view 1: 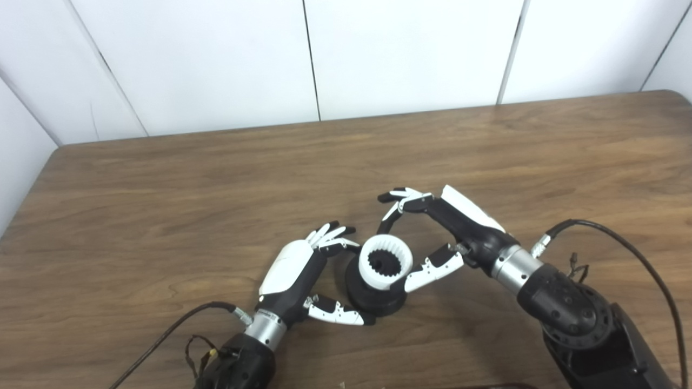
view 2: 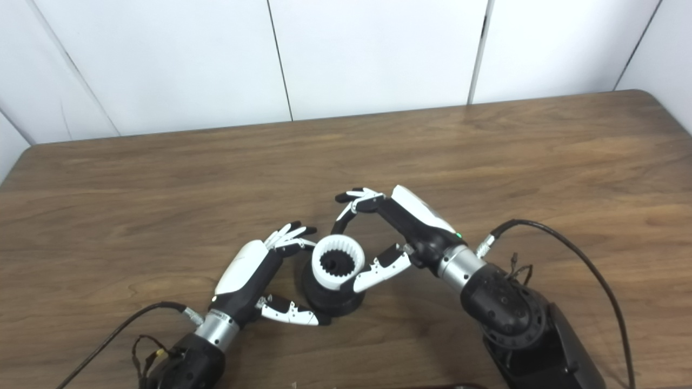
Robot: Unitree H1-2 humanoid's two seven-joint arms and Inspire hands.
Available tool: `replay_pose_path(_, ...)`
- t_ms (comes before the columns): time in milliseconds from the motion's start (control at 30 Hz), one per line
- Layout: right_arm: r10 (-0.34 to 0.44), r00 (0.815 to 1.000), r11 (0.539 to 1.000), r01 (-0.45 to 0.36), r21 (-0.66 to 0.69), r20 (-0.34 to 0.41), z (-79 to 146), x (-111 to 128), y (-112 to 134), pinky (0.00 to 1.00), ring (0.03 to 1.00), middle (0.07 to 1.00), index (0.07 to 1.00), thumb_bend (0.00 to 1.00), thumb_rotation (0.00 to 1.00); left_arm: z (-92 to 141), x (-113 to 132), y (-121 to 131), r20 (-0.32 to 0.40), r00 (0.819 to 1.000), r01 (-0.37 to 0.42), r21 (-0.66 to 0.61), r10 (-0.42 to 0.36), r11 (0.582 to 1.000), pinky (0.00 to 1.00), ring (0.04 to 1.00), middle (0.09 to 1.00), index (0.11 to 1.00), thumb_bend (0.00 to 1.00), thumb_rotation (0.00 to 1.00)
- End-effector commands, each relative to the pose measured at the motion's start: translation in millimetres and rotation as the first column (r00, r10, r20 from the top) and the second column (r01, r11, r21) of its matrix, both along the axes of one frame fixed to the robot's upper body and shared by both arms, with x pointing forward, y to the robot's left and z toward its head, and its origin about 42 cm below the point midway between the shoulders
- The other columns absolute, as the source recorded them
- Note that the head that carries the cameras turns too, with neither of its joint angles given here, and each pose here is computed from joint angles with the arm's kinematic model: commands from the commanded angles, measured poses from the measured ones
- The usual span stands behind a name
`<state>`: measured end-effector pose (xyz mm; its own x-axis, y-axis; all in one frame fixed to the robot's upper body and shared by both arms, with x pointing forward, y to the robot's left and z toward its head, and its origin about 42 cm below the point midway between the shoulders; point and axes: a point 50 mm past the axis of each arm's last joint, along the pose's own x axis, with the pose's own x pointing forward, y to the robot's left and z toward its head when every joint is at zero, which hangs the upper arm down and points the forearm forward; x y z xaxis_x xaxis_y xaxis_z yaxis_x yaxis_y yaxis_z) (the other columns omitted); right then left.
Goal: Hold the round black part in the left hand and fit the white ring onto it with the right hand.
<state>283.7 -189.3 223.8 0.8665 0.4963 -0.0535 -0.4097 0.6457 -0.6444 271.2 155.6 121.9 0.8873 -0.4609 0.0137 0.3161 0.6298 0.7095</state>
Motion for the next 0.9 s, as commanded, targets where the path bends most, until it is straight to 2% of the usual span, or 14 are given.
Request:
replay_pose_path(0, 0.021, 0.997, 1.000, -0.023, 0.021, 0.073, 11, 3, 5, 0.91, 0.961, 0.875, 0.488, 0.52, 0.15, 13, 7, -2, 0.053, 0.998, 0.012, 0.023, -0.013, 1.000, 0.98, 0.984, 0.915, 0.648, 0.84, 0.23)
replay_pose_path(367, 0.046, 0.995, 0.999, -0.045, -0.015, 0.084, 7, 2, 9, 0.87, 0.970, 0.873, 0.489, 0.52, 0.16, 14, 7, -3, 0.059, 0.998, 0.017, 0.024, -0.019, 1.000, 0.98, 0.983, 0.914, 0.650, 0.84, 0.24)
replay_pose_path(867, 0.056, 0.994, 0.998, -0.054, -0.029, 0.091, 7, 13, 12, 0.87, 0.966, 0.871, 0.488, 0.52, 0.16, 18, 6, -9, 0.058, 0.998, 0.016, 0.019, -0.017, 1.000, 0.99, 0.985, 0.916, 0.648, 0.84, 0.24)
